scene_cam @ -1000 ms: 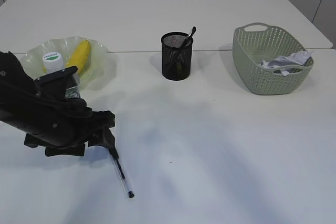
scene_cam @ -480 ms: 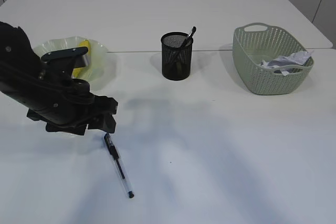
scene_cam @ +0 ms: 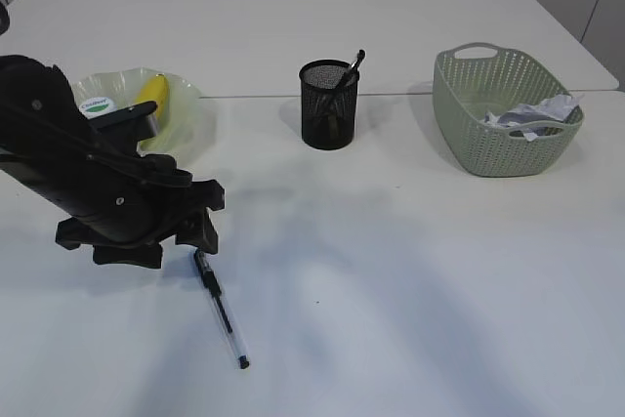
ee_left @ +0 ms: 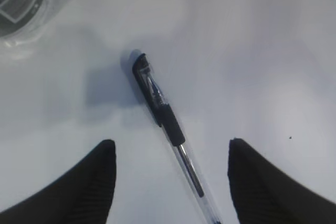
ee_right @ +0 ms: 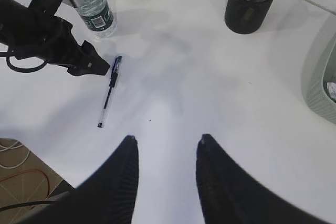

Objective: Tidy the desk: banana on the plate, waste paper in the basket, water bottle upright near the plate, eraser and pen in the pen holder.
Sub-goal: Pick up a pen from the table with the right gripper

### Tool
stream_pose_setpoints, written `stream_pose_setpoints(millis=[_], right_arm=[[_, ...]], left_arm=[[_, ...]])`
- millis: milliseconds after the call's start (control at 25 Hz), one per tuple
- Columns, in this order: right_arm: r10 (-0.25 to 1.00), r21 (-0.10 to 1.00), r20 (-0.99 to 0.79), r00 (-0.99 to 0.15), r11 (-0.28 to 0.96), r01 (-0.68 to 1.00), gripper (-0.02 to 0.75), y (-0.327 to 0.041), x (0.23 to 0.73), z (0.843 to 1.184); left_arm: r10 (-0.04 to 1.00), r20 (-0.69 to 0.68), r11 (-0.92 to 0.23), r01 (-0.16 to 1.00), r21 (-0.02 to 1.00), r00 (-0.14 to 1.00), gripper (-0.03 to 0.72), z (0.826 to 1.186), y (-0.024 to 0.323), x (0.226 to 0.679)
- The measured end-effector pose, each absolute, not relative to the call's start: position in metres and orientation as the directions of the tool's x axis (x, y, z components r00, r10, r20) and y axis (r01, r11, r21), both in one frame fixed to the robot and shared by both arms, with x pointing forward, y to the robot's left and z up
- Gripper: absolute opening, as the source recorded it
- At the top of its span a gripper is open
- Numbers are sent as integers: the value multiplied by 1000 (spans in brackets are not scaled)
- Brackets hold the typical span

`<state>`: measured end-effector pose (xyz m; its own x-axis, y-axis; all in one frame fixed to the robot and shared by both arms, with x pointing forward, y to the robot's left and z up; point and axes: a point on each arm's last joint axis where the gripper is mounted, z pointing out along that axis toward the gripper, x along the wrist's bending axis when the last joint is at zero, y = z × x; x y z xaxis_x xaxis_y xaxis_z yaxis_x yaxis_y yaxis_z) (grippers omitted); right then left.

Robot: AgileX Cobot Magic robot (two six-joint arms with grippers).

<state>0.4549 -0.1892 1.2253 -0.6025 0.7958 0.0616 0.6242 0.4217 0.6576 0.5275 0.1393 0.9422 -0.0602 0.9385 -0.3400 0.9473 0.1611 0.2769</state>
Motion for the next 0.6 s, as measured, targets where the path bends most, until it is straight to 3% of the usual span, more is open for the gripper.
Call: stream_pose_setpoints(millis=[600], right_arm=[[795, 658, 64, -603, 421, 624, 283, -189, 455, 1225]], left_arm=[[929, -347, 214, 949, 231, -125, 477, 913, 128, 547]])
